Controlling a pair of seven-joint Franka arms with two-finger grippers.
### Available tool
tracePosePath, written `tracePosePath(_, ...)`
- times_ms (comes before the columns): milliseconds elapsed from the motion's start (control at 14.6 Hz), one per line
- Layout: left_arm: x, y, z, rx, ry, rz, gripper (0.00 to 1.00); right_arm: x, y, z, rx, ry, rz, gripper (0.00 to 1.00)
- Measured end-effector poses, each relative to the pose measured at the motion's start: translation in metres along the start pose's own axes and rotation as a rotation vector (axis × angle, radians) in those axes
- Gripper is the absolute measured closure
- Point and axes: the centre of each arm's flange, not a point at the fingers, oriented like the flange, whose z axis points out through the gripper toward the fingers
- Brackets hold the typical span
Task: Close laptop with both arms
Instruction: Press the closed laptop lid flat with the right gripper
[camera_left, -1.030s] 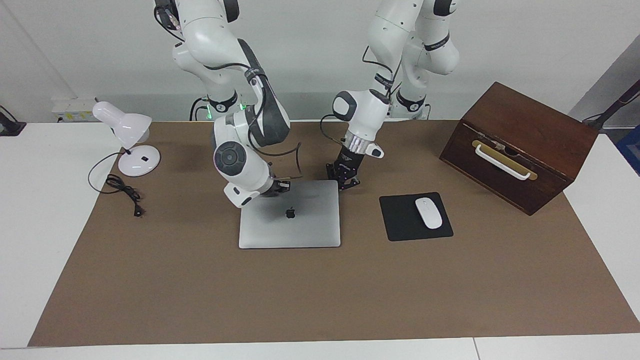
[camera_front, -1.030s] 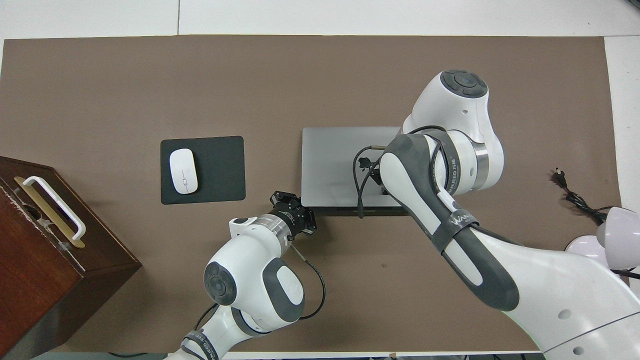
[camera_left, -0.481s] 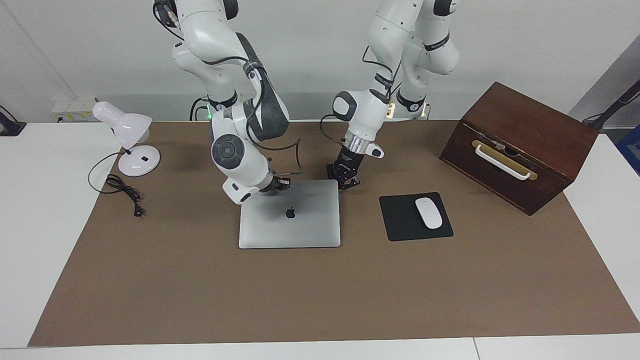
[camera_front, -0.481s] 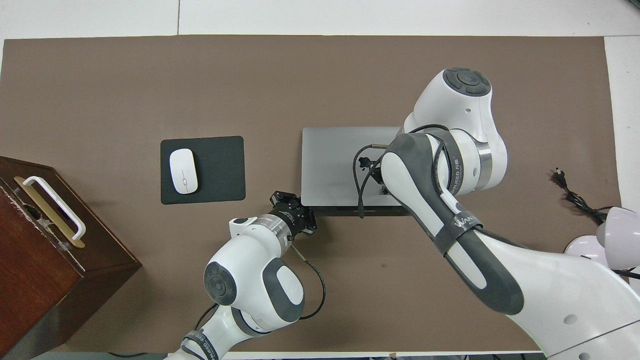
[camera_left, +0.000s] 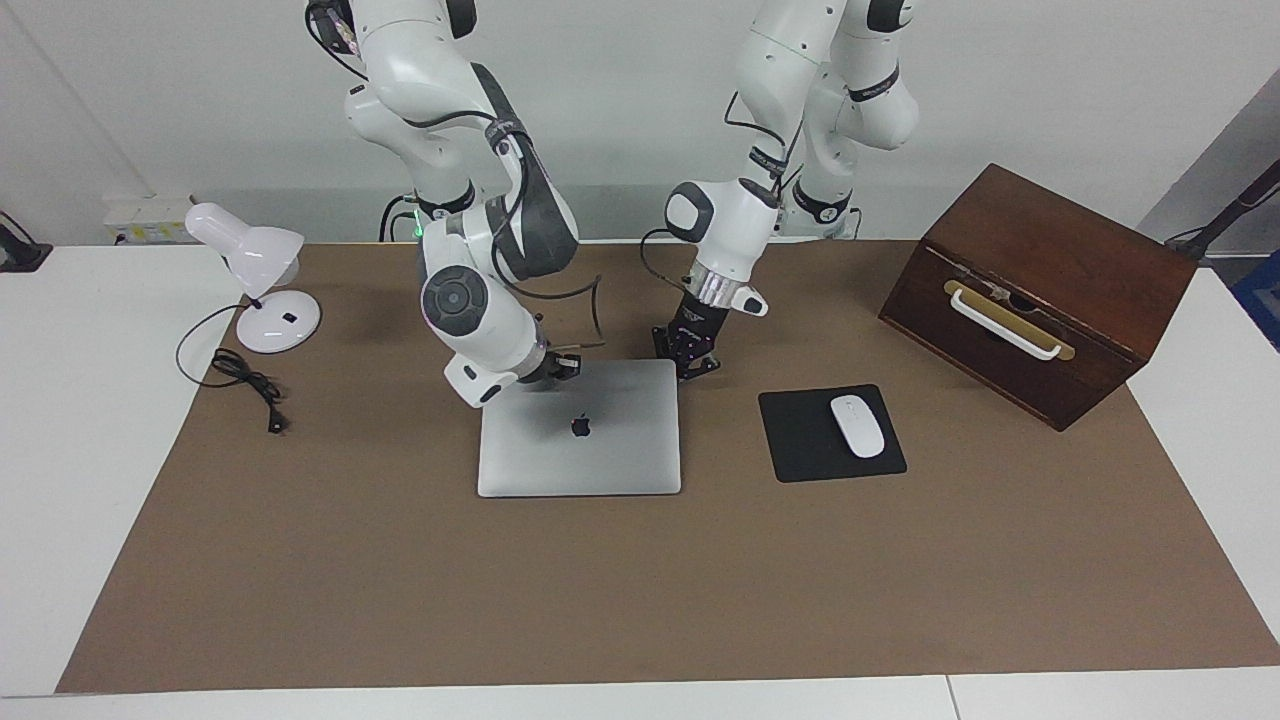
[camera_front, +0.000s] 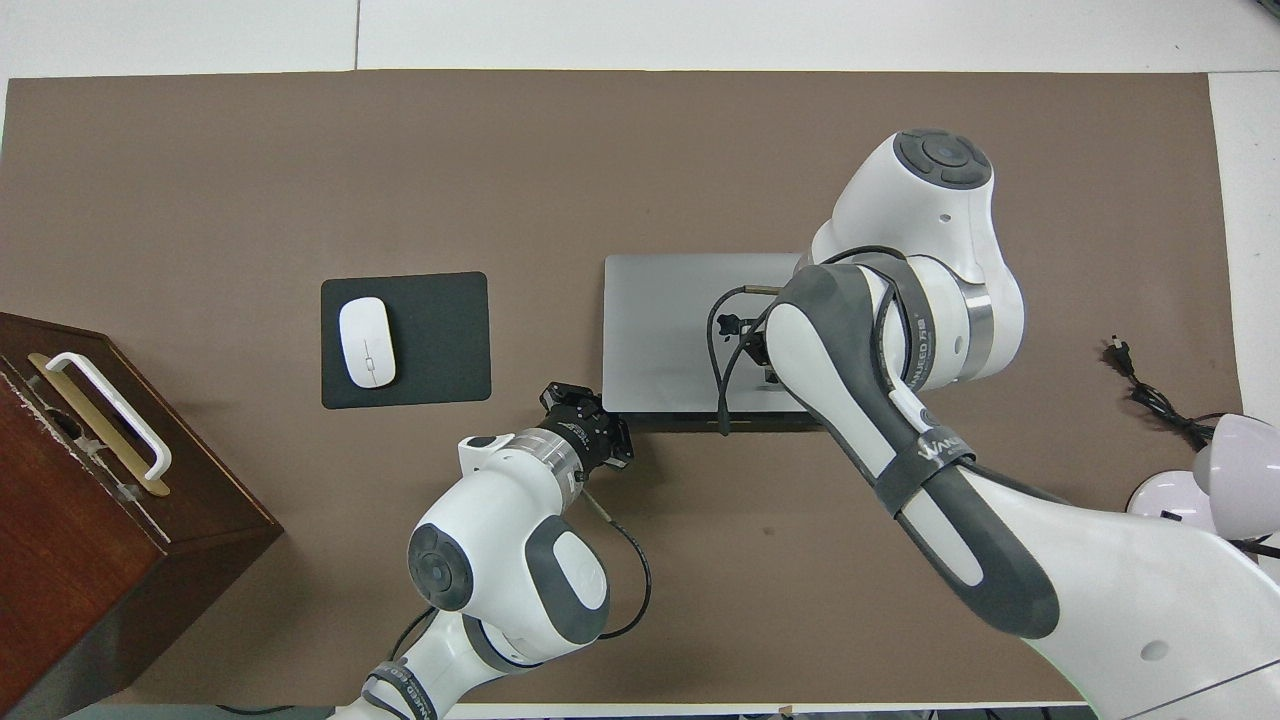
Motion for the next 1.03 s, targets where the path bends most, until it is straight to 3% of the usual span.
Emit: tracePosePath(1030, 0.0, 0.0, 0.0, 0.0, -0.001, -0.004, 0.99, 0.0, 0.004, -0.013, 0.003, 0.005, 0.006, 0.99)
